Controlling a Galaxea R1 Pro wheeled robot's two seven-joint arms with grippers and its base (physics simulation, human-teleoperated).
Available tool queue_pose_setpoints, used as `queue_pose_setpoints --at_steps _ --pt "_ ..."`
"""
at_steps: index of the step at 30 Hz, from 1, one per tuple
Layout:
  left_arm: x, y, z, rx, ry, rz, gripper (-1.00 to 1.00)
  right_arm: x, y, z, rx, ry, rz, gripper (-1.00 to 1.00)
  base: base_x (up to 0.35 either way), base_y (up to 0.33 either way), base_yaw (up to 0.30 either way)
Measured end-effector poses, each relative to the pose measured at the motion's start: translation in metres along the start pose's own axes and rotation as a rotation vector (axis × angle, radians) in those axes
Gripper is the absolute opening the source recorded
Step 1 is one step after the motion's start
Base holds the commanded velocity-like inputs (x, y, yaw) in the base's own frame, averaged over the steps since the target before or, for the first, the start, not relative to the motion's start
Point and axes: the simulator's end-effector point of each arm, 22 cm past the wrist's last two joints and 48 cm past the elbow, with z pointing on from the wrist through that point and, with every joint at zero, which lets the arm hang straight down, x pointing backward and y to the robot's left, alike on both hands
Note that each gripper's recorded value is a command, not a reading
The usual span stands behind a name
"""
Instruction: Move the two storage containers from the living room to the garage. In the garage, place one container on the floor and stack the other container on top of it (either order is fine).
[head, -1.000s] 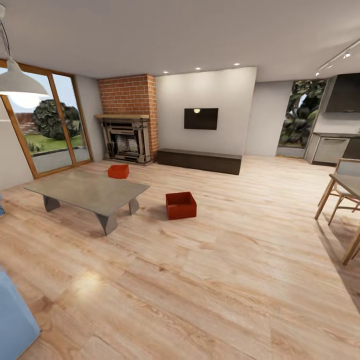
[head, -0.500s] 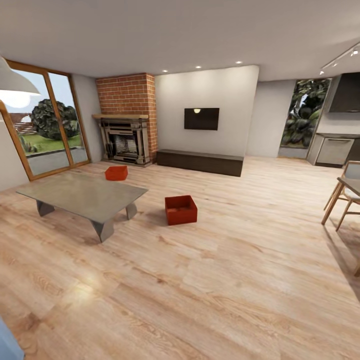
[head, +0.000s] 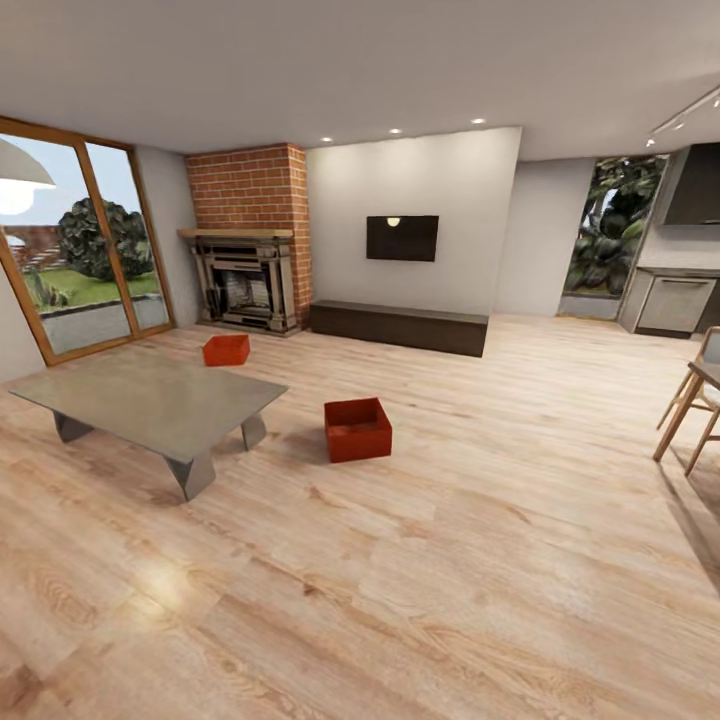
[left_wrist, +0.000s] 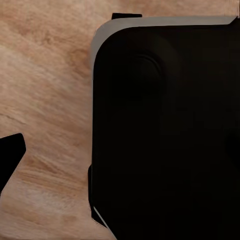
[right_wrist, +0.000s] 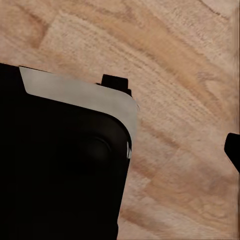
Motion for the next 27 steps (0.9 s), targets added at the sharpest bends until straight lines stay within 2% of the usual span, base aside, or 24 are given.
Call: queue_pose_setpoints --at_steps 13,27 --pt "-0.0001 -0.0001 0.0 0.0 0.0 0.0 1.0 0.0 0.0 0.0 0.0 0.0 0.0 1.0 0.318 -0.094 -0.163" --pt "0.0 0.0003 0.0 0.0 0.0 0.0 1.0 0.0 0.0 0.0 0.0 0.0 0.0 1.0 0.318 -0.094 -0.014"
